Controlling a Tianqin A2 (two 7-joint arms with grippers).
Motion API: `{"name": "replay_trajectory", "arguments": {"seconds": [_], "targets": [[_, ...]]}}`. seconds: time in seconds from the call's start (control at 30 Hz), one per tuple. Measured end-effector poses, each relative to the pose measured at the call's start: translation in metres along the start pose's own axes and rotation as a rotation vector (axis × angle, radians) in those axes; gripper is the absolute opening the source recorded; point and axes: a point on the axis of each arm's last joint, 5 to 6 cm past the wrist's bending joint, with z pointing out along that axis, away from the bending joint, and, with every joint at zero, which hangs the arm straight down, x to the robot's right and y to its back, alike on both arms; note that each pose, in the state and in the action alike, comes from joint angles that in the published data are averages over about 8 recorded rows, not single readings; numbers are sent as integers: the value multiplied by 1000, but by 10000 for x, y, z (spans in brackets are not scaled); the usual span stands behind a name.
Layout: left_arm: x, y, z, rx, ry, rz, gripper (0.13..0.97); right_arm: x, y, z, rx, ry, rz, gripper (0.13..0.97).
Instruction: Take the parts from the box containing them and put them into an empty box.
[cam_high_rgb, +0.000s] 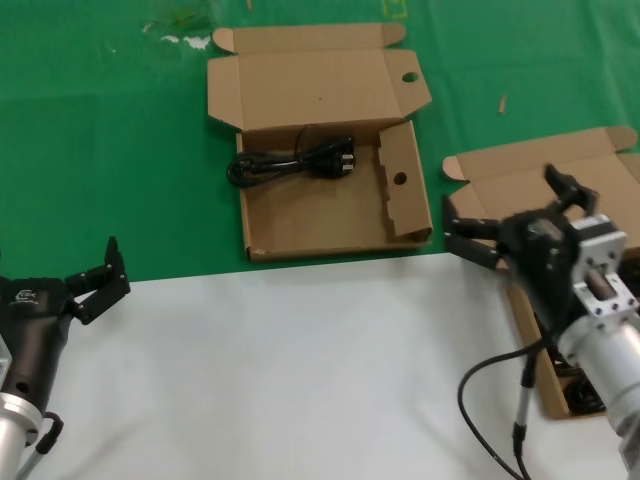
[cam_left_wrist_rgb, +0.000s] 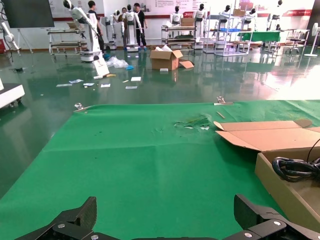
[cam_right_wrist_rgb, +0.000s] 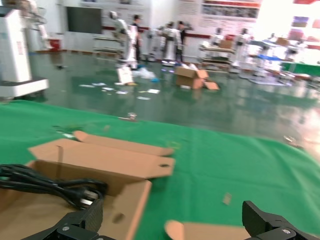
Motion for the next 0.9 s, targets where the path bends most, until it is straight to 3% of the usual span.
{"name": "replay_trajectory", "arguments": {"seconds": [0.27, 0.9], "targets": [[0, 0, 0, 0, 0, 0, 966, 56, 83, -184, -22, 77, 55, 966], [0, 0, 0, 0, 0, 0, 966, 59, 86, -192, -23, 80, 57, 966]]}}
